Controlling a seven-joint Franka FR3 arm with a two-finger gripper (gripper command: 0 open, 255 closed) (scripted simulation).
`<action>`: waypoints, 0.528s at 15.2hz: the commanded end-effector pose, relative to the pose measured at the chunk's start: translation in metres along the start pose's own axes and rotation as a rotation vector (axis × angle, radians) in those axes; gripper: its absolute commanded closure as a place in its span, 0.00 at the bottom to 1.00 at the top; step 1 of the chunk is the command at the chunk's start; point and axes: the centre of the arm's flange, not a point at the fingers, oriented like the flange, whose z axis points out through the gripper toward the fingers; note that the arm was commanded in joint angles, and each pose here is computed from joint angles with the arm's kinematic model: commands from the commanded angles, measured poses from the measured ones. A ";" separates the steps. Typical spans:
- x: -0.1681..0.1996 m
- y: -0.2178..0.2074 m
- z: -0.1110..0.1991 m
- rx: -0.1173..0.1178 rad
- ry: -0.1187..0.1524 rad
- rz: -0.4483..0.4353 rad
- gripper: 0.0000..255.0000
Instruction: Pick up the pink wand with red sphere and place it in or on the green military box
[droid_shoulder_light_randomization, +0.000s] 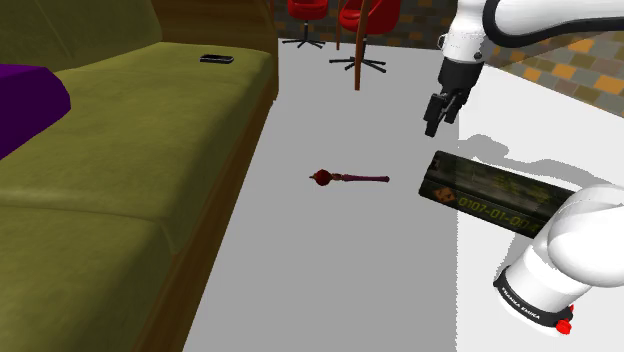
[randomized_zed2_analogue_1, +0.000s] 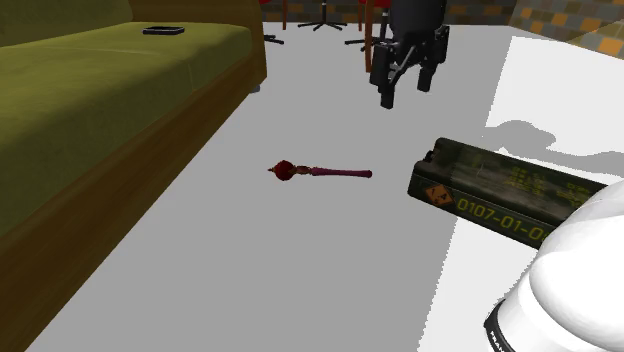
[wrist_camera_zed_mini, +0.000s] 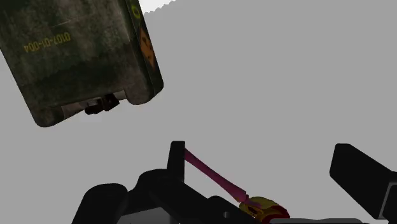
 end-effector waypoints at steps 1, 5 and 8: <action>0.000 0.000 0.000 0.000 0.000 0.000 0.00; 0.030 0.014 0.040 0.032 0.022 -0.142 0.00; 0.054 0.021 0.070 0.056 0.038 -0.248 0.00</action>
